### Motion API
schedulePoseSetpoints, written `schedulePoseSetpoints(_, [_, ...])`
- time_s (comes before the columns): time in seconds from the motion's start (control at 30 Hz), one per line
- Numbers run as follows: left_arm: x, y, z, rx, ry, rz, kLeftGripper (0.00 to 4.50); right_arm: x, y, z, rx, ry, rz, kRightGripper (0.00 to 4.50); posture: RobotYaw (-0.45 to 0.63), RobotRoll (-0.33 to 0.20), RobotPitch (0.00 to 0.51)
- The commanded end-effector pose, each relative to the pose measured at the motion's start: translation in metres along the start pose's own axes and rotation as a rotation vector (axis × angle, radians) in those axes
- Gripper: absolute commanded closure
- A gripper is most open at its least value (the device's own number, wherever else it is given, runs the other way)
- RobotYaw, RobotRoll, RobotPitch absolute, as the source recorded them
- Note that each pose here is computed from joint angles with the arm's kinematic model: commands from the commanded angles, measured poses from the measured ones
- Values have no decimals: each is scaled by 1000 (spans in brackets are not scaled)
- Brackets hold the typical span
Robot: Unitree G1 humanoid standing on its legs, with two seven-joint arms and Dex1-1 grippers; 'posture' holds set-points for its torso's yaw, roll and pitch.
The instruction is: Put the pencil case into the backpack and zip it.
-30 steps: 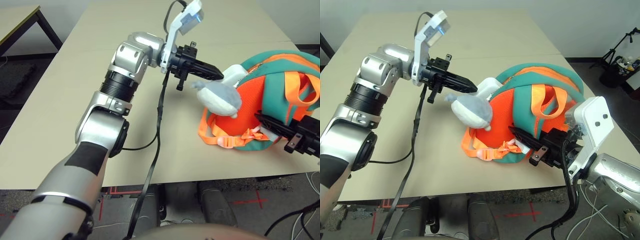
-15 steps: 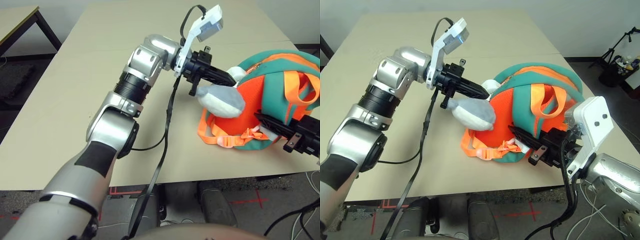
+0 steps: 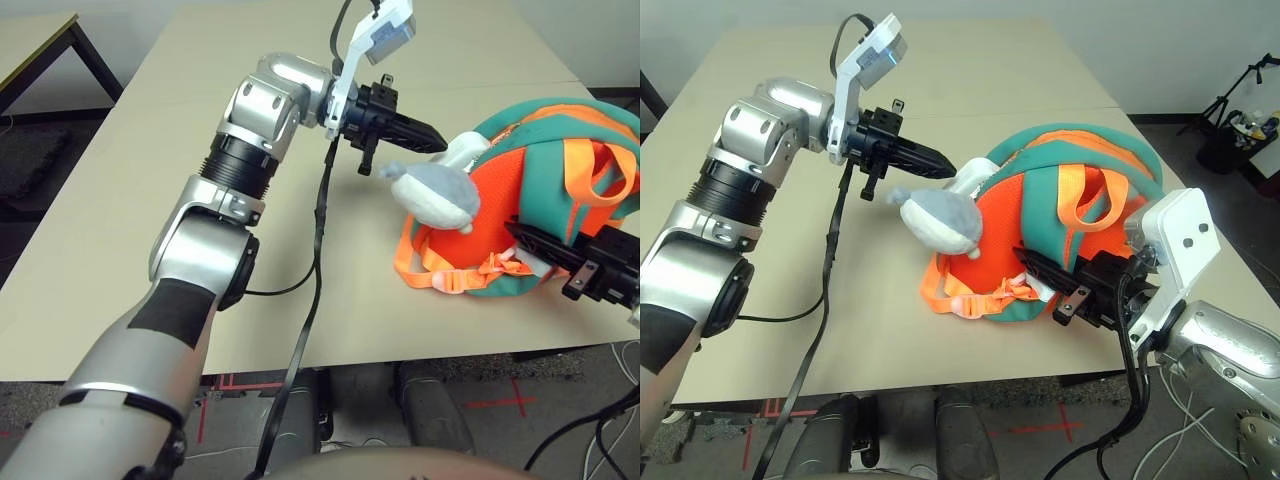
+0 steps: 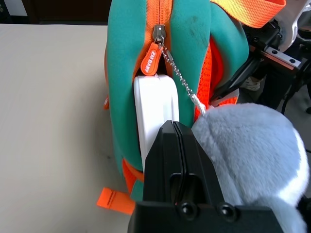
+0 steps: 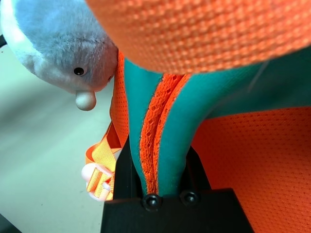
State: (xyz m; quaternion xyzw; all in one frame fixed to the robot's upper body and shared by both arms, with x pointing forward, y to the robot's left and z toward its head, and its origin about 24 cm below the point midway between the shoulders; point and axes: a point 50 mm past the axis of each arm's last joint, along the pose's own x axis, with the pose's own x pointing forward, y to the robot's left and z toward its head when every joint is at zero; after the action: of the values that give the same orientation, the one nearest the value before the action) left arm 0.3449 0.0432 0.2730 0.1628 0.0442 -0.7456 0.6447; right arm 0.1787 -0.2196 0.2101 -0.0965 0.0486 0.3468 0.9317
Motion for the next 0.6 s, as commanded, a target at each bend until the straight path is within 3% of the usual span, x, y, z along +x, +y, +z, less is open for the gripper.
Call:
schedulePoseSetpoints(0.03, [6, 0, -4, 8, 25, 1, 4500, 2, 4, 0, -1, 3, 24, 4303, -216, 0, 120])
schedulePoseSetpoints(0.4, [18, 4, -14, 8, 61, 3, 4500, 3, 6, -1, 2, -1, 20, 4303, -221, 0, 122])
schedulePoseSetpoints(0.6, [42, 4, -25, 17, 106, -12, 4500, 4, 8, -2, 10, -3, 24, 4303, -222, 0, 126])
